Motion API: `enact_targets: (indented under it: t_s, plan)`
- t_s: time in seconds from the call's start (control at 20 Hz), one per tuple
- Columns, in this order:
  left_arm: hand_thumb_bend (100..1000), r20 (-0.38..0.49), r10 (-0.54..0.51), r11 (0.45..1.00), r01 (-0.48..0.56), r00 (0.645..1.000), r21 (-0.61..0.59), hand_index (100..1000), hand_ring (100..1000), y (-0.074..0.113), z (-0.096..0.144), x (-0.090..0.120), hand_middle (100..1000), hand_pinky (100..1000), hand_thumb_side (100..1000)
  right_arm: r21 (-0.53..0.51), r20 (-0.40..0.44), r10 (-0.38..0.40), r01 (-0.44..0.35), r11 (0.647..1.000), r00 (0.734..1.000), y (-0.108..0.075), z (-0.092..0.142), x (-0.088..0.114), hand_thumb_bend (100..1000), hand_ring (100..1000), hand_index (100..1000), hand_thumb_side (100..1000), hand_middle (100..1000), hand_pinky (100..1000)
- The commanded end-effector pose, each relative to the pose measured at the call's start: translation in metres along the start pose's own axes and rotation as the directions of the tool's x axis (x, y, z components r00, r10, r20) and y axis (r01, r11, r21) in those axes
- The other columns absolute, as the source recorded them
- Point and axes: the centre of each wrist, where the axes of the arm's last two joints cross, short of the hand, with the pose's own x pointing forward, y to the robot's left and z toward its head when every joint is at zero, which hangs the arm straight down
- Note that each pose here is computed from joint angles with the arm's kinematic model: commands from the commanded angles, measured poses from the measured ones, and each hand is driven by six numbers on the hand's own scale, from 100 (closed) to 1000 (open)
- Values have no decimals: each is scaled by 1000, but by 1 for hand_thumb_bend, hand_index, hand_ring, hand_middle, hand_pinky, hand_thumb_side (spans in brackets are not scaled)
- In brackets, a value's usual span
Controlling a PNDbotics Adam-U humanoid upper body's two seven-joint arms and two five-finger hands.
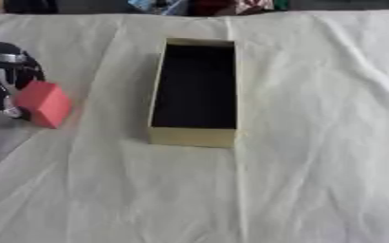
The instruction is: Pick up objects on the table and place them in the box.
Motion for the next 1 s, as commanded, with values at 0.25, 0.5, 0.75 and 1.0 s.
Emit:
enact_targets:
  t_s: [0.25,0.5,0.75,1.0]
  plan:
    - [369,-54,-25,988,33,998,150,457,521,28,21,4,407,602,159,-5,31,16,-16,1000,999,-5,-6,6,100,832,831,440,811,866]
    - [353,-62,-36,972,49,997,228,404,502,39,27,10,385,586,174,-3,30,15,-15,1000,999,-6,-6,6,100,832,831,439,811,866]
    - [351,-32,-60,952,67,998,299,400,497,60,29,28,379,581,165,-5,31,16,-16,1000,999,-7,-7,6,100,832,831,439,811,865]
    - [322,48,-91,921,66,995,385,389,484,89,25,61,364,563,159,-1,33,13,-13,1000,999,-6,-8,7,100,832,831,438,811,865]
